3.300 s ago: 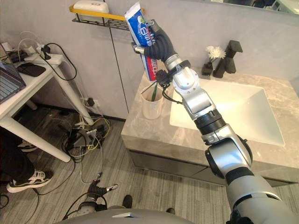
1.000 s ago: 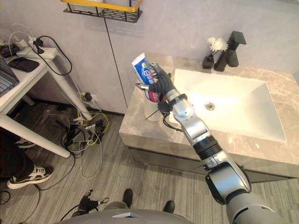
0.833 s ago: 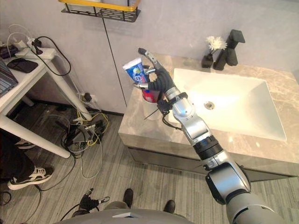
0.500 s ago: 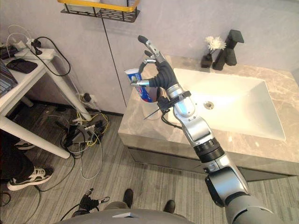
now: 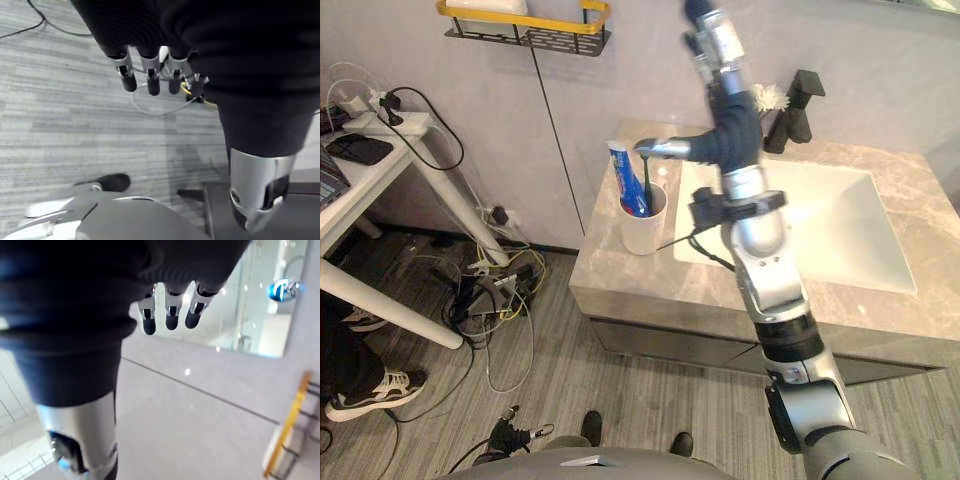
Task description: Organize washtable
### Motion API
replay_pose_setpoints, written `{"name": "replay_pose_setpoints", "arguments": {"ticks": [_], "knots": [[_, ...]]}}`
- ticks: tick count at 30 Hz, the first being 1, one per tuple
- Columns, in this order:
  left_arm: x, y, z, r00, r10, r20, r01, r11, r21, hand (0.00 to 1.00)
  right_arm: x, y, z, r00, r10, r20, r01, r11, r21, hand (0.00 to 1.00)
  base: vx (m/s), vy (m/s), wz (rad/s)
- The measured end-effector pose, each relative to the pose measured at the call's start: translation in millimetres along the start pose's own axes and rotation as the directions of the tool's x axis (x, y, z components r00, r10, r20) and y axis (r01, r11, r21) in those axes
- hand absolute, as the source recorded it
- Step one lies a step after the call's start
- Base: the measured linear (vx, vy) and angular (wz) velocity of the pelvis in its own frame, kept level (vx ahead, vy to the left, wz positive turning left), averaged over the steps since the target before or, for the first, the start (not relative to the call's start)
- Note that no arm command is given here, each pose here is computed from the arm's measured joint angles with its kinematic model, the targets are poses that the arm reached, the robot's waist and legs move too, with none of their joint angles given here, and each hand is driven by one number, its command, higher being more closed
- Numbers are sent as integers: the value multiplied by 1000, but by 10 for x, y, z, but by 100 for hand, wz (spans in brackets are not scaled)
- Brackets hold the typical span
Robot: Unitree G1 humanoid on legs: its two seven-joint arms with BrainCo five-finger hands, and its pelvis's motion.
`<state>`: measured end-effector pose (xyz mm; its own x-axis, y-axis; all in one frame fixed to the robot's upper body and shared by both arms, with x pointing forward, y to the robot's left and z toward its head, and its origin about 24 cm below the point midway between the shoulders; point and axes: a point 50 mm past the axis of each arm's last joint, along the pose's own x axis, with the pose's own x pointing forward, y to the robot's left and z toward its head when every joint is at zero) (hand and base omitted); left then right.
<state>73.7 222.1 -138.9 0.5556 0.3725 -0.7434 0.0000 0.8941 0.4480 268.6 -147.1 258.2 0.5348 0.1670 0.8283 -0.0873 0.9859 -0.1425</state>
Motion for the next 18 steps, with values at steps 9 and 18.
{"name": "replay_pose_setpoints", "arguments": {"ticks": [9,18], "knots": [[-27,-65,-15,1000,-11,-12,11,1000,-26,0,-432,-786,392,938,-328,117,346,913,-216,0,8,8,-12],[-54,-90,-66,999,-18,-32,17,999,-34,0,-1097,-1258,733,832,-537,142,537,714,-449,0,-4,5,-9]]}}
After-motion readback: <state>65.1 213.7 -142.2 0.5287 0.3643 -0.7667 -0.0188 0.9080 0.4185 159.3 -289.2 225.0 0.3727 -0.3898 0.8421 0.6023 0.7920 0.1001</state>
